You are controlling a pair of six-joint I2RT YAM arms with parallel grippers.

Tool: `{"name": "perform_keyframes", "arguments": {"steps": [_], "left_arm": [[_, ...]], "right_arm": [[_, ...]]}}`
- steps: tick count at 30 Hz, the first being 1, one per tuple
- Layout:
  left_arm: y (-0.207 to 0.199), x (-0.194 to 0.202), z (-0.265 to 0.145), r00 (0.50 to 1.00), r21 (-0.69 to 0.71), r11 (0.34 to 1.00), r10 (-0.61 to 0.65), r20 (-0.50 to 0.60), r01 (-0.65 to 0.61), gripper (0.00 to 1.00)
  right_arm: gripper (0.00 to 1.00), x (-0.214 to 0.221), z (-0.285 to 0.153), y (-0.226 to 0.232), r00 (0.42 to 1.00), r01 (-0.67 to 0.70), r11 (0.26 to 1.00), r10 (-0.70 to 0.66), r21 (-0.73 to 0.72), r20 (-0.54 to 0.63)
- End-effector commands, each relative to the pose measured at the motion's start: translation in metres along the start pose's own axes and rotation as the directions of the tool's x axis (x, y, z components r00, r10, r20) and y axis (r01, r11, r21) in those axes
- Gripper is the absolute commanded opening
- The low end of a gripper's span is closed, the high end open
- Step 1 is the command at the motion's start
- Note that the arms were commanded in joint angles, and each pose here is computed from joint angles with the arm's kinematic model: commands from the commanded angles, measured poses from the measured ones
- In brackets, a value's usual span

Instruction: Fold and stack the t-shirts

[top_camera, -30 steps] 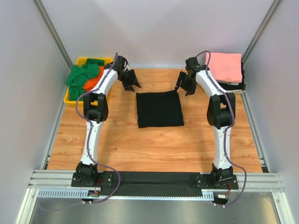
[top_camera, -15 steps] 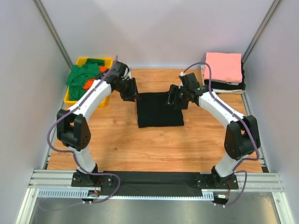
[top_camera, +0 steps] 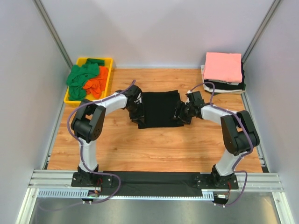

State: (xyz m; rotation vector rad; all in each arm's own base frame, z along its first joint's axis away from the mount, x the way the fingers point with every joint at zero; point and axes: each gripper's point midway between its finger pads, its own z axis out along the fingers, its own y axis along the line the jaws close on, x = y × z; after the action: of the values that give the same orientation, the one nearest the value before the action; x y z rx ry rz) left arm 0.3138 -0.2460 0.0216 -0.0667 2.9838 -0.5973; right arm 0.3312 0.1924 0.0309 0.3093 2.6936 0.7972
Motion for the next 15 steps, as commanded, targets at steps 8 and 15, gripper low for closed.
{"name": "perform_keyframes", "arguments": {"steps": [8,15], "left_arm": [[0.028,-0.033,-0.078,0.964,-0.302,0.942,0.205,0.172,-0.146,0.4],[0.013,-0.014,-0.194,0.907,-0.323,0.92,0.316,0.278,-0.222,0.43]], "right_arm": [[0.65,0.043,-0.038,-0.011,0.999,0.042,0.979,-0.046,0.199,0.017],[0.87,-0.026,-0.12,0.05,0.96,0.174,0.966,-0.21,0.189,0.187]]}}
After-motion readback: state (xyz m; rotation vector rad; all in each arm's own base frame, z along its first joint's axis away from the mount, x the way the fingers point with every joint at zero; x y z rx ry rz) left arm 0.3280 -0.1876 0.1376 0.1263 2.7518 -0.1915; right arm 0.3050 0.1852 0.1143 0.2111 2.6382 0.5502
